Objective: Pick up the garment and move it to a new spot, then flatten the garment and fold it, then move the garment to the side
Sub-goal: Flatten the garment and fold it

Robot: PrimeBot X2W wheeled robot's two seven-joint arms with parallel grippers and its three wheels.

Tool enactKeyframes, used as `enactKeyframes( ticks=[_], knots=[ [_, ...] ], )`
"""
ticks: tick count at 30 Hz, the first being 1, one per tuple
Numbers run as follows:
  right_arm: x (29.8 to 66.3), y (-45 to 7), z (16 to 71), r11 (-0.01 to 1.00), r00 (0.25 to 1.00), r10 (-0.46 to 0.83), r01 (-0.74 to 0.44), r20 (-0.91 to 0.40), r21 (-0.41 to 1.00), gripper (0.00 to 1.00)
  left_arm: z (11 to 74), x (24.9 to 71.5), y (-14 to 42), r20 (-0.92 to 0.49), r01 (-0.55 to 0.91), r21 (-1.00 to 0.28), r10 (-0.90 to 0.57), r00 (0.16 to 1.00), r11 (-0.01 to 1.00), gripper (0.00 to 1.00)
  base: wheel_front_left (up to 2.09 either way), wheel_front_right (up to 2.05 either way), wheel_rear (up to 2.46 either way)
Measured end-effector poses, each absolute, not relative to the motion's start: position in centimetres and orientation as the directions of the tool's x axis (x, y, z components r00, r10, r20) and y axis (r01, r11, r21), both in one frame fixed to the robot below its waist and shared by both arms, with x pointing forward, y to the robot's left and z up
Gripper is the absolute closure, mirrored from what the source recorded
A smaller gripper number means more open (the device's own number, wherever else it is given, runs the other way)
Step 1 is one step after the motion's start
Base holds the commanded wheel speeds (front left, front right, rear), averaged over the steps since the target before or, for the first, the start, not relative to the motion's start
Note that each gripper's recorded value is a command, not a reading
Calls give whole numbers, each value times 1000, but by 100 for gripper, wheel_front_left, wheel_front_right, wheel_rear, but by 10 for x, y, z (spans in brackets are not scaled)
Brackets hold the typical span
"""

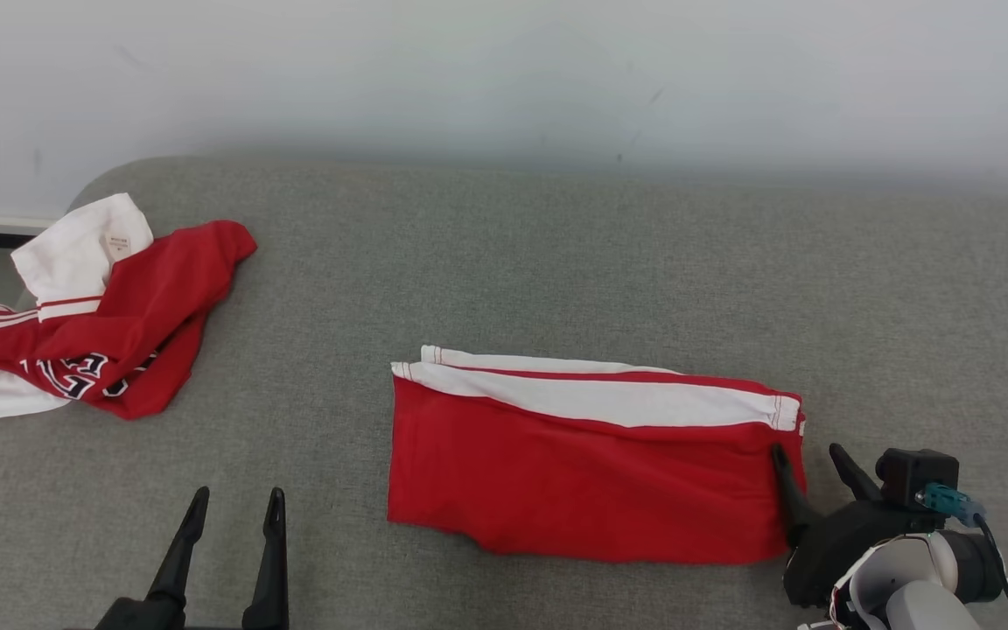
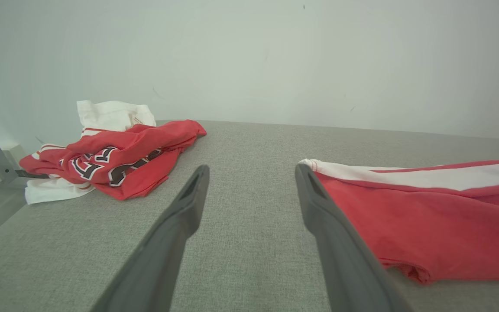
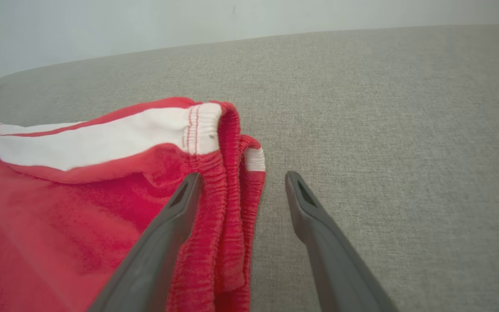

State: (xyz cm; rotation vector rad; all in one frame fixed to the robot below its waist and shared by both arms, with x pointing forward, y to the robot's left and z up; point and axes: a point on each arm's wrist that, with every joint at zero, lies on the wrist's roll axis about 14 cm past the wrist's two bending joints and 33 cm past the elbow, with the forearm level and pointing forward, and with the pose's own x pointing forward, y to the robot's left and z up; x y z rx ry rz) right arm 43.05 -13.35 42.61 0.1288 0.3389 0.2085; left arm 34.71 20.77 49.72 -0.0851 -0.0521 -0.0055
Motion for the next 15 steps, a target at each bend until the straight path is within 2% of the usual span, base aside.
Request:
enactKeyframes(
  ticks=[7,12,13,14,15],
  knots=[
    [427,-134,393,972,877,218,-154,-429,179,0,495,350,208,43,6,-86,-2,999,996,0,0,0,0],
    [424,-124,384,962,853,239,-145,-463,230,0,497,351,207,49,15,-85,-11,999,996,0,0,0,0],
    [423,-122,383,961,849,244,-145,-469,237,38,497,351,207,50,16,-86,-11,999,996,0,0,0,0],
    [422,-120,382,959,844,249,-147,-475,242,65,496,351,207,48,17,-85,-13,999,996,0,0,0,0],
    [422,-118,382,958,842,253,-148,-477,247,70,496,350,206,47,19,-84,-15,999,996,0,0,0,0]
  ],
)
